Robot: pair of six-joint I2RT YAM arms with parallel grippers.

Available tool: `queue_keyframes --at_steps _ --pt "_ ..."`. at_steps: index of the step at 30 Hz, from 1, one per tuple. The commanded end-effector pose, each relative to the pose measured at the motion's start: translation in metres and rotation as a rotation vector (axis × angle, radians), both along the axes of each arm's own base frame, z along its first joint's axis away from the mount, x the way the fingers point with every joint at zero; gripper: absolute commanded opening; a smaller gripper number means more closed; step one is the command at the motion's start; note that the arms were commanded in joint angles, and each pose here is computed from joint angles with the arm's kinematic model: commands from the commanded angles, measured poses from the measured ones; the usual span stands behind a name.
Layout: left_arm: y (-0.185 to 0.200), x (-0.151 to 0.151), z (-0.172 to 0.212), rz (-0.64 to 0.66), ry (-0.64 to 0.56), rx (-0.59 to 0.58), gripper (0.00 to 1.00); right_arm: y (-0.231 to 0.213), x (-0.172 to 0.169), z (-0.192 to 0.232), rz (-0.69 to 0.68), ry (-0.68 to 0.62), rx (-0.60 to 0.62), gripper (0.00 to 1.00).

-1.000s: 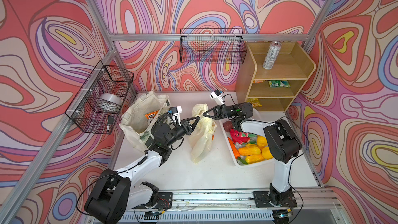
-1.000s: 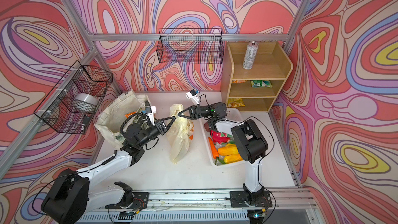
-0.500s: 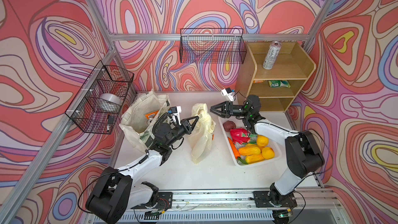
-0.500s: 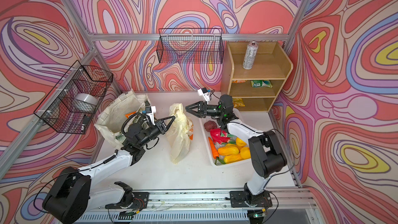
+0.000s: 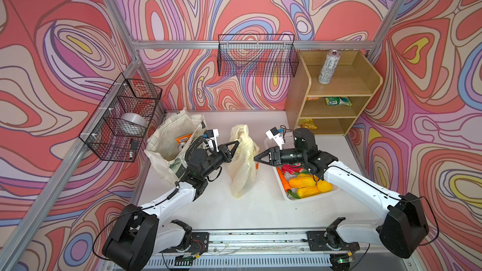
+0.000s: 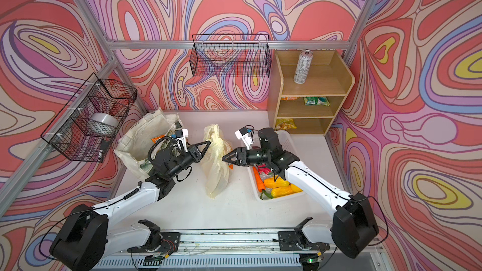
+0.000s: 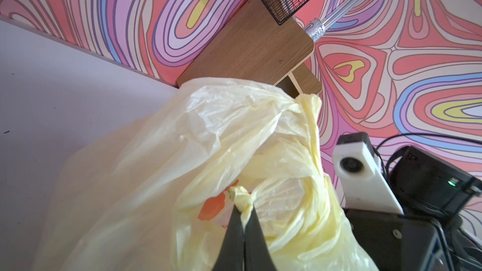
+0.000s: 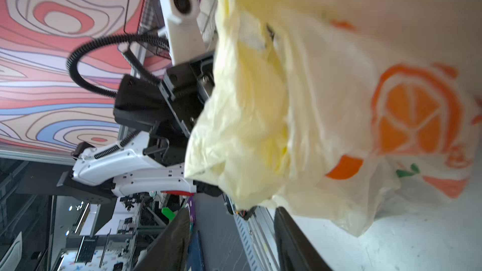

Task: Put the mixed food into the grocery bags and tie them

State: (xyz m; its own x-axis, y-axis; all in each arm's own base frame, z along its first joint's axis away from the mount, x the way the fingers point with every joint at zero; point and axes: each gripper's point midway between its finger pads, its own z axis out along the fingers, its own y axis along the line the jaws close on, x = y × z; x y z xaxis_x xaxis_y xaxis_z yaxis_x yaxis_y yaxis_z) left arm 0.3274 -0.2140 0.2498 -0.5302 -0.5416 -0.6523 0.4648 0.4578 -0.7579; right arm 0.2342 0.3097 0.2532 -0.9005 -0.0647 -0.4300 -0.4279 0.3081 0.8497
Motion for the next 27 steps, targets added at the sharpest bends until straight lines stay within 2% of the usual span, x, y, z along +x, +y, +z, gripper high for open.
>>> queue_keyframes --at_steps 1,14,18,27 --pt "0.003 0.0 0.007 0.012 -0.027 0.006 0.0 -0.003 -0.001 -0.022 -0.051 -0.004 -0.08 0.54" --pt "0.001 0.0 0.005 0.001 -0.021 0.001 0.0 0.006 0.031 0.002 -0.103 -0.13 -0.098 0.44" --pt "0.001 0.0 0.005 0.003 -0.023 0.001 0.0 0.008 0.038 0.009 -0.115 -0.154 -0.094 0.33" --pt "0.0 -0.002 0.008 -0.005 -0.028 -0.005 0.0 0.01 0.047 0.007 -0.139 -0.16 -0.103 0.37"
